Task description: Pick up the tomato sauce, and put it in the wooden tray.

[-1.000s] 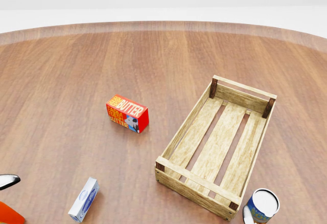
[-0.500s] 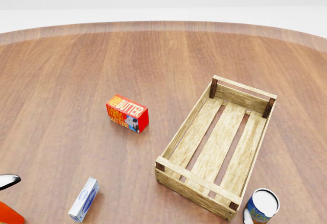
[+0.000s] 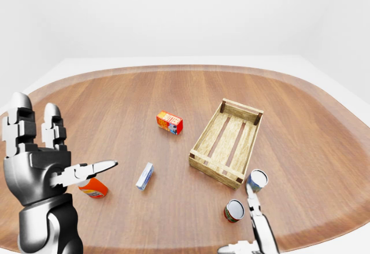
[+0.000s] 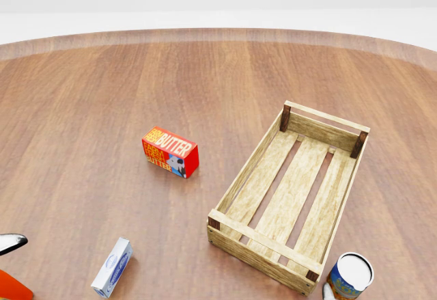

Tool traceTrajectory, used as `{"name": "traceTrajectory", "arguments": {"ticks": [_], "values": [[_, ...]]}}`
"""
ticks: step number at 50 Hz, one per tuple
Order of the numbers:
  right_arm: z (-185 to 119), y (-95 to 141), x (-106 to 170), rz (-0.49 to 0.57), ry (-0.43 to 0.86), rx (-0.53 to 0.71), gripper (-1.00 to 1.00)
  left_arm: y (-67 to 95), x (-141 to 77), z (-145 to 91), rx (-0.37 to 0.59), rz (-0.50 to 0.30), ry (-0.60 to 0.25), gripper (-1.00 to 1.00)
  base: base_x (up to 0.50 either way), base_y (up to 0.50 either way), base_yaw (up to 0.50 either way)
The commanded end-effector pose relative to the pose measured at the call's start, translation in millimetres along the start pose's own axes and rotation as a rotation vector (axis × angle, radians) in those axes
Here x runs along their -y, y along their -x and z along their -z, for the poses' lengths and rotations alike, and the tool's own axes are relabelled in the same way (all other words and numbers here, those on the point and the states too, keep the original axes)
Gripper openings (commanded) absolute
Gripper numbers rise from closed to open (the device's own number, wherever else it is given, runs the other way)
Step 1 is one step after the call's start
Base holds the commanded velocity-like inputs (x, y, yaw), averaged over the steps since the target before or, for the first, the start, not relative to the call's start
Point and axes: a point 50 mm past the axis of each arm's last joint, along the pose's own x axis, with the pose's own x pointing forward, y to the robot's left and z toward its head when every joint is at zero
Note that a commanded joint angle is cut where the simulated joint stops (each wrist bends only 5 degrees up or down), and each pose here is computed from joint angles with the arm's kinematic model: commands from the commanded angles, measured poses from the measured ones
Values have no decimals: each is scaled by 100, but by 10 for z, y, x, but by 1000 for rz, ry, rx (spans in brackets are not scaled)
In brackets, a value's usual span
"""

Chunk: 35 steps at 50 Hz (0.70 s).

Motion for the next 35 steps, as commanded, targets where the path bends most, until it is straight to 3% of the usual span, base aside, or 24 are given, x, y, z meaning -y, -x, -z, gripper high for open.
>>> {"name": "traceTrajectory", "arguments": {"ticks": [1,35], "values": [[28,-10,-3,0,0,-12,100,2,-4,-4,1,-1,0,98,0,0,0],[125,-52,21,4,-15,-57,100,6,12,21,-10,5,-3,99,0,0,0]]}}
